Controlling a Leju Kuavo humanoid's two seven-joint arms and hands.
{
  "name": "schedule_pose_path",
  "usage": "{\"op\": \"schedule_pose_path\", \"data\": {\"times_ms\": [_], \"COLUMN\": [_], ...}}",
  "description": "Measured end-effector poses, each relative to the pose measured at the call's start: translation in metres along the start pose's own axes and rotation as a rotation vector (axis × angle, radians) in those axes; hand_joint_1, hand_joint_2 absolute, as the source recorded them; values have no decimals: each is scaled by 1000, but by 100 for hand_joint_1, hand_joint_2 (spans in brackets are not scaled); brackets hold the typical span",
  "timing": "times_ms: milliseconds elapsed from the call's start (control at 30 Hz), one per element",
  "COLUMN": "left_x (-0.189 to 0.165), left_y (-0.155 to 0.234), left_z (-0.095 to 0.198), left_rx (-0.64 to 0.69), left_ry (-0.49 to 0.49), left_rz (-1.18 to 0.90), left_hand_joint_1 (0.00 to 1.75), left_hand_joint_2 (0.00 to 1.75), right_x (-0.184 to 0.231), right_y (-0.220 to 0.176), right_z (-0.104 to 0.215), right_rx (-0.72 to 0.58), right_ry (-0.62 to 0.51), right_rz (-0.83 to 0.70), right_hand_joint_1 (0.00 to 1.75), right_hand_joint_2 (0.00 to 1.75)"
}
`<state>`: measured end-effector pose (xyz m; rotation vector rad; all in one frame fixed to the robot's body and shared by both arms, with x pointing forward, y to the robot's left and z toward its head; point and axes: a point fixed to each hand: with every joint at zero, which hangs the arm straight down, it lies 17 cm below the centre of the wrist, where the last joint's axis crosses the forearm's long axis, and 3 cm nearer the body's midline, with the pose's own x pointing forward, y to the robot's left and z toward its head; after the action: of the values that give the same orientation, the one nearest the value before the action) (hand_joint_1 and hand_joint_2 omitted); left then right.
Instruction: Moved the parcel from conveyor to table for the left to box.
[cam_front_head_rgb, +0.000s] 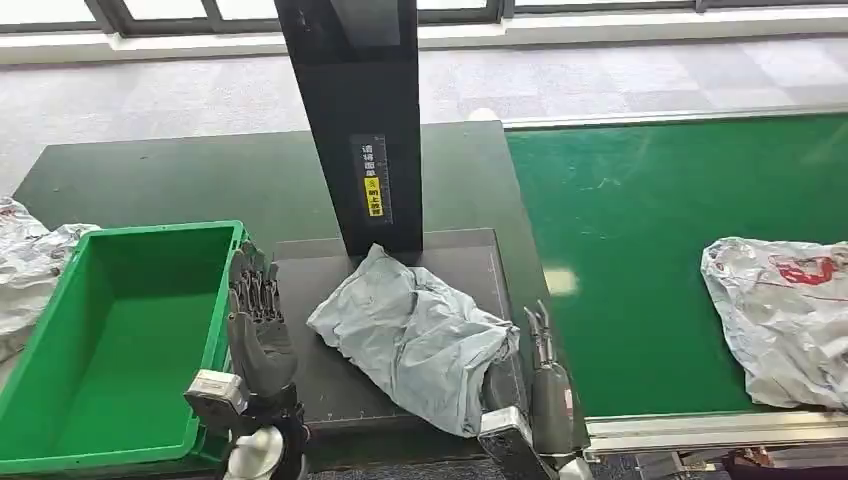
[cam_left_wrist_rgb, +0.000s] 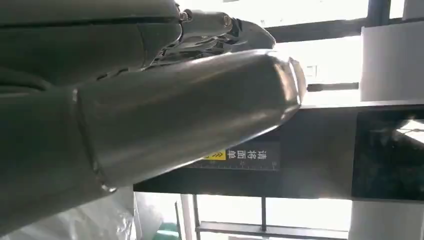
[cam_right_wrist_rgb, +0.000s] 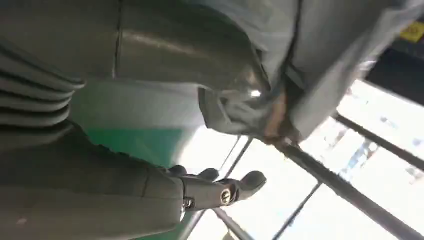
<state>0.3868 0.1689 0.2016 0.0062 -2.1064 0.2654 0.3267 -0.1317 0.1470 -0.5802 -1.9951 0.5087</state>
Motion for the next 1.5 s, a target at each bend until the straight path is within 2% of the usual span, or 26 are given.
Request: {"op": "schedule_pose_path", "data": {"times_ms": [100,200,567,700,733,900,1067,1100,1133,1200,1333,1367,1500], "left_x": [3,7,18,20,20,19,2,-6,-14,-29,-57,-64,-80], "left_y": [3,6,11,13,13,8,-52,-62,-72,-90,-119,-124,-129], "left_z": [1,1,0,1,1,3,19,24,28,36,51,57,65], "left_rx": [10,24,44,49,49,25,-239,-284,-329,-412,-566,-595,-637], "left_ry": [-4,-12,-35,-37,-36,-34,-31,-21,-18,-17,-77,-78,-66], "left_rz": [-5,-10,-12,-12,-11,-29,-329,-382,-421,-486,-728,-759,-817], "left_hand_joint_1": [0,0,0,0,0,0,0,0,0,0,0,0,0], "left_hand_joint_2": [0,0,0,0,0,0,0,175,0,0,0,175,175], "right_x": [14,24,19,16,17,33,64,68,72,79,82,84,89], "right_y": [-27,-38,-46,-57,-64,-72,-101,-104,-108,-114,-121,-122,-123], "right_z": [-5,-8,-10,-10,-10,-13,-13,-13,-14,-16,-15,-14,-13], "right_rx": [-121,-151,-177,-240,-268,-306,-401,-412,-422,-438,-443,-437,-420], "right_ry": [-69,-132,-118,-84,-74,-117,-206,-214,-224,-245,-258,-267,-291], "right_rz": [196,293,300,184,140,73,-22,-36,-50,-89,-202,-215,-230], "right_hand_joint_1": [0,0,0,0,0,0,0,0,0,0,0,0,0], "right_hand_joint_2": [0,0,0,0,175,175,175,175,175,175,175,175,175]}}
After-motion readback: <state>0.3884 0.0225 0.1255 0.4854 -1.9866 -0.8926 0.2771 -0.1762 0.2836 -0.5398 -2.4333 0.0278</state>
